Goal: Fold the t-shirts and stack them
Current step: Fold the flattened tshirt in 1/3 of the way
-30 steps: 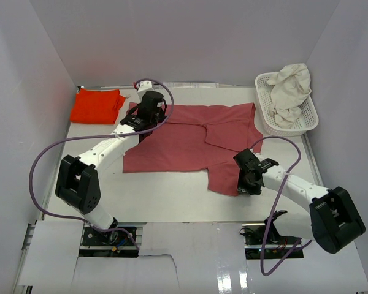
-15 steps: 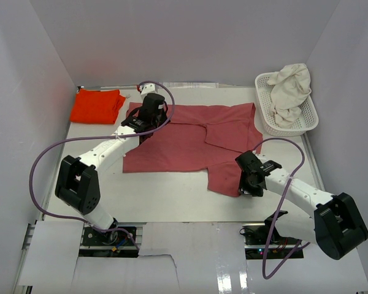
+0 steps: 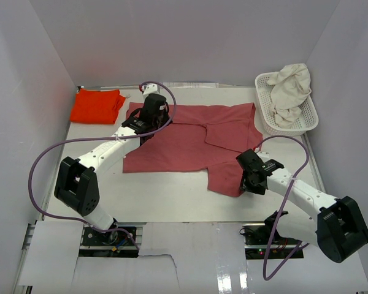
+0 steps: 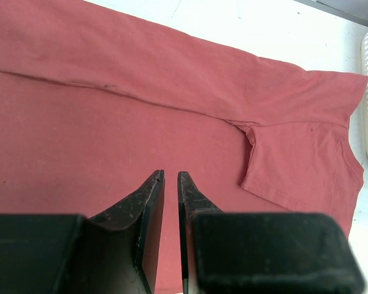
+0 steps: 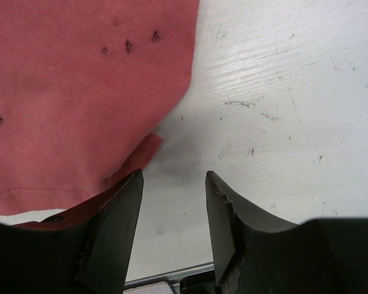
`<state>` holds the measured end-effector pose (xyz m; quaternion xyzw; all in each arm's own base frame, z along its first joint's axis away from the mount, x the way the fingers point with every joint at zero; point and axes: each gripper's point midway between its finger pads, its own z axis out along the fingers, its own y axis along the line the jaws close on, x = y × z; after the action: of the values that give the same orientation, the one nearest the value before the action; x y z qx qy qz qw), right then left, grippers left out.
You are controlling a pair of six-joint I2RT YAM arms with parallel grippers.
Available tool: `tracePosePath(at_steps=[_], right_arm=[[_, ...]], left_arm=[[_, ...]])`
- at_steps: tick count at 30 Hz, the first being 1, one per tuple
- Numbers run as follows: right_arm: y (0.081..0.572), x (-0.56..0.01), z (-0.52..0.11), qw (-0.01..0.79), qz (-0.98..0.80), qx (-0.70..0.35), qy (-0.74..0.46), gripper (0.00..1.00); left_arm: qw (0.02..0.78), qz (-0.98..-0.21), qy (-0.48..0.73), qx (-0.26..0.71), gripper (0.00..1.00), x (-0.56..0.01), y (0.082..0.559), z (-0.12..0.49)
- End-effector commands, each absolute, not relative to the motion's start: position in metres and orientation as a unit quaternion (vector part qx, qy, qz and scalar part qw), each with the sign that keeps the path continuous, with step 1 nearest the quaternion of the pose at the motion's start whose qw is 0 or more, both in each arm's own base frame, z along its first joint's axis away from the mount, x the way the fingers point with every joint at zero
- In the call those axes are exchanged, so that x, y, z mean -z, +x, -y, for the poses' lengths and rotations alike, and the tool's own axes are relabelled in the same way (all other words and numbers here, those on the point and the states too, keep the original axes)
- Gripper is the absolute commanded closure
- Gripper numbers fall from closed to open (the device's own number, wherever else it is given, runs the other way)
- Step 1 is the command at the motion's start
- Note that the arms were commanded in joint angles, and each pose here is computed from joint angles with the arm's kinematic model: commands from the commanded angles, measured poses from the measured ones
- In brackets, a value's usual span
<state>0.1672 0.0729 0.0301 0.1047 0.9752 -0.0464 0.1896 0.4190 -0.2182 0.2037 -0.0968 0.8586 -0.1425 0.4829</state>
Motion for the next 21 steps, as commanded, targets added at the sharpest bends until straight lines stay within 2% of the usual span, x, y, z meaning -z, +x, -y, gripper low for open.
tracePosePath(at_steps=[1,11,21], right_arm=[[0.182,-0.042,-0.073,0.215,-0.968,0.053,0.12,0.48],[0.191,-0.027,-0.081,0.215,-0.969,0.045,0.114,0.48],[0.147,-0.006,-0.062,0.119,-0.98,0.101,0.12,0.48]], left_arm=[[0.51,-0.838,-0.098,0.167,0.74,-0.239,0.417,0.222],[0.51,-0.84,-0.095,0.159,0.74,-0.233,0.418,0.223],[0.51,-0.84,-0.093,0.162,0.74,-0.23,0.418,0.225]])
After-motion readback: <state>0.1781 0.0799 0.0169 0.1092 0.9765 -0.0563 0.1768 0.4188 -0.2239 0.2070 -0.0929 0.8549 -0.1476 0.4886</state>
